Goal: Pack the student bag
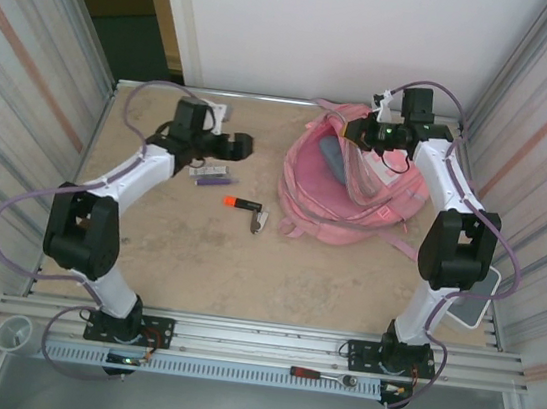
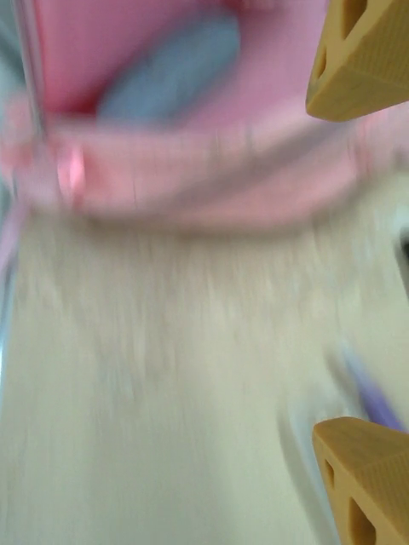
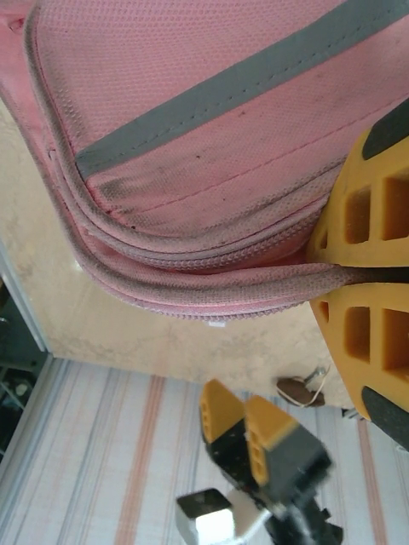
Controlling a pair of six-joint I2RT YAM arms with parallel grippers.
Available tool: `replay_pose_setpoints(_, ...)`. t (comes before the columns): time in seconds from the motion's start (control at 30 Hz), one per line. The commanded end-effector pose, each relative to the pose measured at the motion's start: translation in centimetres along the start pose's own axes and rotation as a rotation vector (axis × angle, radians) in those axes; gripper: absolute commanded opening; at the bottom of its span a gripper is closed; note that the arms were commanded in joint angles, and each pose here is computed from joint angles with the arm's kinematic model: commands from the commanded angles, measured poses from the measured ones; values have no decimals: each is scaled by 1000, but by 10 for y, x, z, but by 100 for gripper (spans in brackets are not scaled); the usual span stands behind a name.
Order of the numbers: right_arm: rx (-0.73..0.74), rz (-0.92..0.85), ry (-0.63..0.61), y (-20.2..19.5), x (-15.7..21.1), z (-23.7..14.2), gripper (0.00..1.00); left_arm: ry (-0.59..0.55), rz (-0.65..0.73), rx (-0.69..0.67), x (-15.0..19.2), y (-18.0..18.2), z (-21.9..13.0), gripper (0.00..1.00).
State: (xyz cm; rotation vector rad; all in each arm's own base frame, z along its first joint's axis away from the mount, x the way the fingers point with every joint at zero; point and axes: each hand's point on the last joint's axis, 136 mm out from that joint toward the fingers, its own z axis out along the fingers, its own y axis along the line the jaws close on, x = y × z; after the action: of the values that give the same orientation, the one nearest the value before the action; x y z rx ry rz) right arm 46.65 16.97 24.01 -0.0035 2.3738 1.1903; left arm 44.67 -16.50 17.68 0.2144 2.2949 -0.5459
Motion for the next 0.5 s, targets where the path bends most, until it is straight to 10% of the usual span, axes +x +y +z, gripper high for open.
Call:
replay_pose_setpoints(0.0, -28, -28, 4, -1, 0, 5, 0, 282, 228, -249, 54, 66, 4, 91)
replay_pose_setpoints(0.47, -34, -13, 25, -7, 7, 7, 1, 583, 356, -318, 93, 113, 54, 95)
